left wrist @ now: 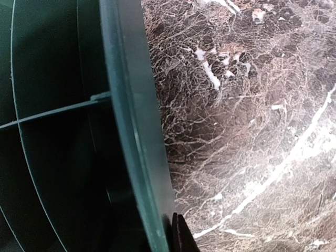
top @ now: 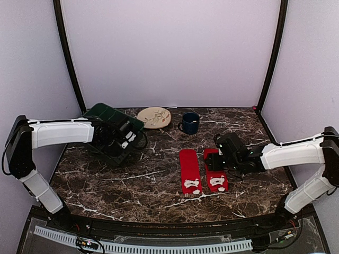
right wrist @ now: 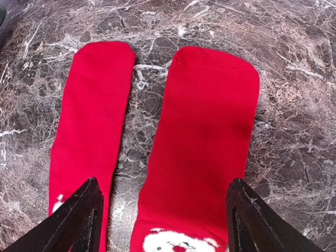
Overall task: Roll the socks
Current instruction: Move the storage box to the corner of the board.
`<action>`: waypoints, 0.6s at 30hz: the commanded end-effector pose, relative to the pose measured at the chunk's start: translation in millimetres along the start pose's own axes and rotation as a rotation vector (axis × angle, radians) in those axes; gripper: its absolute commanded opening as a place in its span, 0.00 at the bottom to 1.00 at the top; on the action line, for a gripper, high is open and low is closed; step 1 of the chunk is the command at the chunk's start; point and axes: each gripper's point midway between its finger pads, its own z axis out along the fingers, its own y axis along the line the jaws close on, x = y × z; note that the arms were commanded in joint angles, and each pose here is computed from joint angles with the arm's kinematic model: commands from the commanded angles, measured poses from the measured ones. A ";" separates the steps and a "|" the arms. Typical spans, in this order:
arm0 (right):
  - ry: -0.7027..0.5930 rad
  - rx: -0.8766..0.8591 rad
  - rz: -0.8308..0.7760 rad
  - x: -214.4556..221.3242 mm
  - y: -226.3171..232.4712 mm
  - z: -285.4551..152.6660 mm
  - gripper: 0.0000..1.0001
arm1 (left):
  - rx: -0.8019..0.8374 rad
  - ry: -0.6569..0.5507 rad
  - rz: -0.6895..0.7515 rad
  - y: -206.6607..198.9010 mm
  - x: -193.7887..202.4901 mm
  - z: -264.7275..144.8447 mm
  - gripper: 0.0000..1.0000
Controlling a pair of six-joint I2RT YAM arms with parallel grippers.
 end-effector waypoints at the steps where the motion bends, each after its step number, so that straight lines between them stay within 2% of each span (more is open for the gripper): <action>1: -0.021 -0.027 -0.018 -9.9 10.9 1.3 0.74 | 0.034 -0.073 0.051 5.9 -8.3 -16.5 0.00; 6: -0.012 -0.031 -0.023 -8.2 12.0 3.1 0.75 | 0.119 -0.035 0.097 -5.1 1.6 -12.8 0.00; 15: -0.002 -0.030 -0.026 -5.6 10.9 2.7 0.75 | 0.110 -0.005 0.122 5.3 14.8 0.1 0.00; 18: 0.009 -0.035 -0.032 -2.8 12.0 3.6 0.75 | 0.074 0.000 0.090 21.1 17.2 5.7 0.02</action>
